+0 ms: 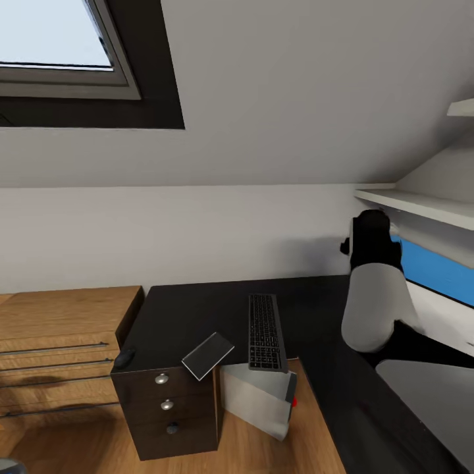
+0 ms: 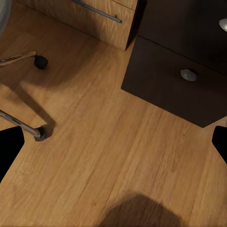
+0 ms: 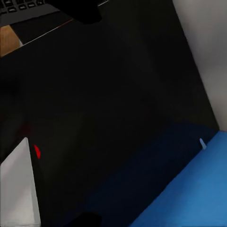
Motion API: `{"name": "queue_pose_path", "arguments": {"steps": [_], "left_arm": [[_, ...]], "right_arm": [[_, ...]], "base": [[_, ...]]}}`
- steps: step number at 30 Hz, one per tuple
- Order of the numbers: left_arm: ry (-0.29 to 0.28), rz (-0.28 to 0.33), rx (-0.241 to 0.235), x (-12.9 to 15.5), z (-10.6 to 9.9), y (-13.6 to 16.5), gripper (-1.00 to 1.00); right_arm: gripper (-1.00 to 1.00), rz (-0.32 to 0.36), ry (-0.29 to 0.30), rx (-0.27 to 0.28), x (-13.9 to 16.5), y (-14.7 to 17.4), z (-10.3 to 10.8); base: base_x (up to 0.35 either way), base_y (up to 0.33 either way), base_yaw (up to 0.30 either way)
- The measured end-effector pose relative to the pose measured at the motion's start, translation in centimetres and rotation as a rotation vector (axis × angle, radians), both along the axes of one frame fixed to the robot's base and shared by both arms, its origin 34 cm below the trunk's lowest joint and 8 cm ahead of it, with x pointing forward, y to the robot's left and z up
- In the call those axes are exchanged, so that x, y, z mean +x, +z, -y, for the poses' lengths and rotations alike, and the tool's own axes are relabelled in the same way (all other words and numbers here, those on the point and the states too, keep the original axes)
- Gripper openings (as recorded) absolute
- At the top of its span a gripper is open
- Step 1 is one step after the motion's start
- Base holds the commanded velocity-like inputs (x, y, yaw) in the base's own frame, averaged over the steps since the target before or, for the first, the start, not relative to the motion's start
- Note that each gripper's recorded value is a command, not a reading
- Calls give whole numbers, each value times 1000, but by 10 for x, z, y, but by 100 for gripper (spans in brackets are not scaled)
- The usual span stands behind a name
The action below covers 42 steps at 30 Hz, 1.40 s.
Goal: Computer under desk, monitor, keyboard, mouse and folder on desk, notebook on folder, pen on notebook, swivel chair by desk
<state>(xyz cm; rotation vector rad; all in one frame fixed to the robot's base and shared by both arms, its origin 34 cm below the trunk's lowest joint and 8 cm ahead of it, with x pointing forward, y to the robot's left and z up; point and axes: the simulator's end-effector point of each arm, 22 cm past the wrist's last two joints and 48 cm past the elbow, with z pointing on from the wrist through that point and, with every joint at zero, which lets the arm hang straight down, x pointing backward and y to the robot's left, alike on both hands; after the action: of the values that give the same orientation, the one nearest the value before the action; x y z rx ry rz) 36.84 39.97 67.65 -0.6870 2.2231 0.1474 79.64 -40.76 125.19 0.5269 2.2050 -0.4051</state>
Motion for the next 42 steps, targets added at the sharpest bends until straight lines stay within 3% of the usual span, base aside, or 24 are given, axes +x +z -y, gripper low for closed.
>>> {"name": "queue_pose_path", "arguments": {"steps": [16, 27, 34, 42], "left_arm": [[3, 15, 10, 2, -2, 3, 100], [5, 22, 14, 3, -3, 4, 100], [6, 23, 15, 3, -3, 4, 100], [5, 29, 20, 4, -4, 6, 100]], "right_arm": [[100, 34, -20, -72, -2, 55, 9], [100, 48, -50, -87, -8, 64, 24], [100, 50, -53, -73, -9, 62, 36], [100, 74, 25, -10, 2, 55, 25]], "base": [[0, 0, -7], [0, 0, -219], [0, 0, -248], [0, 0, -80]]}}
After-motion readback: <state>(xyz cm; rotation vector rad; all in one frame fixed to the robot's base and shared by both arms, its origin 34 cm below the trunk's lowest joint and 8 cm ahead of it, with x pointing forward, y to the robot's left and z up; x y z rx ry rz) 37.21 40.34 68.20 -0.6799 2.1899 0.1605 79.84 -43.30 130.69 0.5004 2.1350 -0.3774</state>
